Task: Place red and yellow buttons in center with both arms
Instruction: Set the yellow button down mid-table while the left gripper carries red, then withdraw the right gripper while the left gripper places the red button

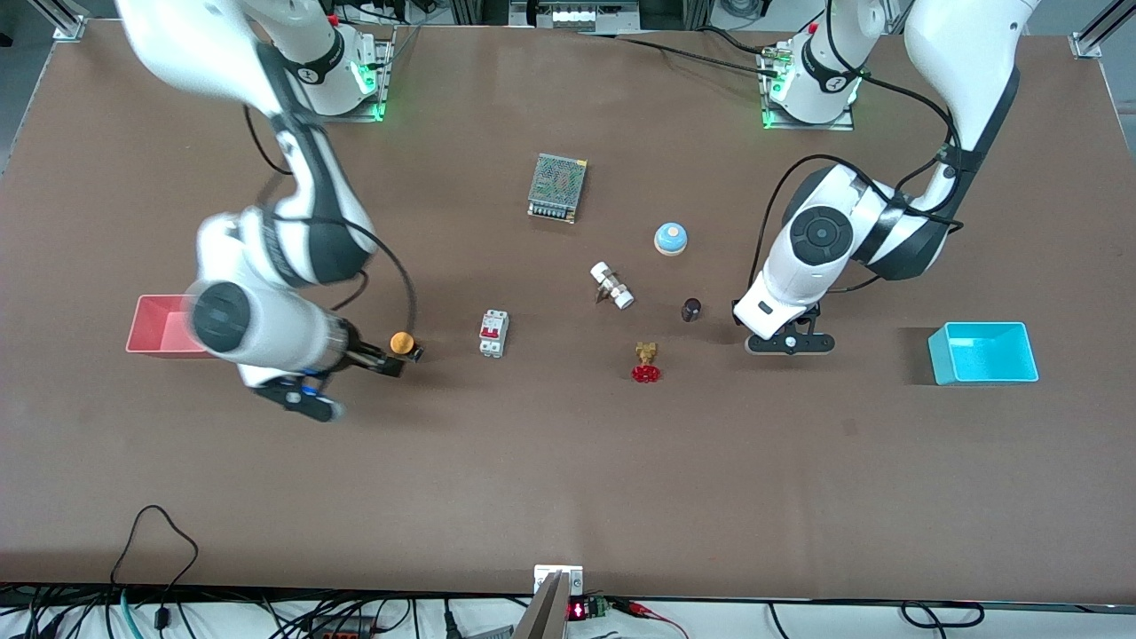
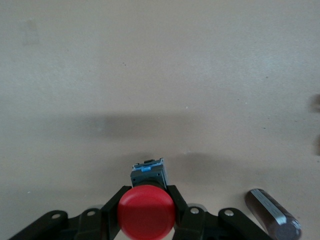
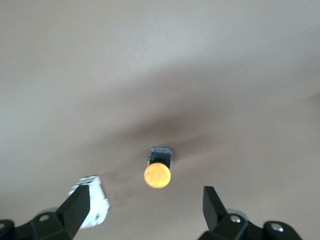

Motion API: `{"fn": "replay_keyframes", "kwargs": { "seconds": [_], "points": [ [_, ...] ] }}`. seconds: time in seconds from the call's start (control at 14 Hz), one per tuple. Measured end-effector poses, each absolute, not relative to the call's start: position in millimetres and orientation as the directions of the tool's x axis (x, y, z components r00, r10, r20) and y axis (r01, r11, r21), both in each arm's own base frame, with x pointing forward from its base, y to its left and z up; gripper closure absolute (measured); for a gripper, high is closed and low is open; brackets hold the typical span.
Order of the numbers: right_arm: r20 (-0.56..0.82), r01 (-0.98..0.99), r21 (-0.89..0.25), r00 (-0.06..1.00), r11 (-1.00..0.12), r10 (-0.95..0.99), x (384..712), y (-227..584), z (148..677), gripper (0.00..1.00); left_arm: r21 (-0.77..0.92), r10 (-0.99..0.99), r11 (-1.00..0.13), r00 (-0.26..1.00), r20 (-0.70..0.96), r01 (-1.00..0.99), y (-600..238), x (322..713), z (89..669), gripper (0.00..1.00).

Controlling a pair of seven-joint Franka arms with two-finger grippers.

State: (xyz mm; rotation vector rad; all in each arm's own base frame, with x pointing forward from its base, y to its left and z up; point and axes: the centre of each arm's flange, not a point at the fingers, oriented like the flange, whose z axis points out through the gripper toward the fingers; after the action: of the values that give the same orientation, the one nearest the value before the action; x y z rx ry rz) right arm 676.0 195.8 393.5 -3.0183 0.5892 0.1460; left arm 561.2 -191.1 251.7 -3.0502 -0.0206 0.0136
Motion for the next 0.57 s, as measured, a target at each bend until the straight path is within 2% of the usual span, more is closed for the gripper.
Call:
{"fn": "replay_keyframes", "kwargs": {
  "seconds": [0.21,0.43,0.57],
  "points": [
    [-0.038,-0.368,-0.106,0.930,-0.924,-0.366,671.7,167.2,469.6,0.00,-0.040,0.016,-0.999,1.000,0.019,0.017,-193.3,550.9,231.1,0.63],
    [-0.054,-0.288,-0.103,0.957,-0.952,-0.284,662.8,114.2,503.5,0.00,-0.034,0.028,-0.999,1.000,0.006,0.028,-193.8,544.9,220.4,0.63],
    [-0.048,-0.224,-0.105,0.974,-0.969,-0.220,659.2,46.7,523.4,0.00,-0.032,0.033,-0.999,0.999,-0.004,0.033,-193.8,543.6,214.6,0.63]
  ]
}}
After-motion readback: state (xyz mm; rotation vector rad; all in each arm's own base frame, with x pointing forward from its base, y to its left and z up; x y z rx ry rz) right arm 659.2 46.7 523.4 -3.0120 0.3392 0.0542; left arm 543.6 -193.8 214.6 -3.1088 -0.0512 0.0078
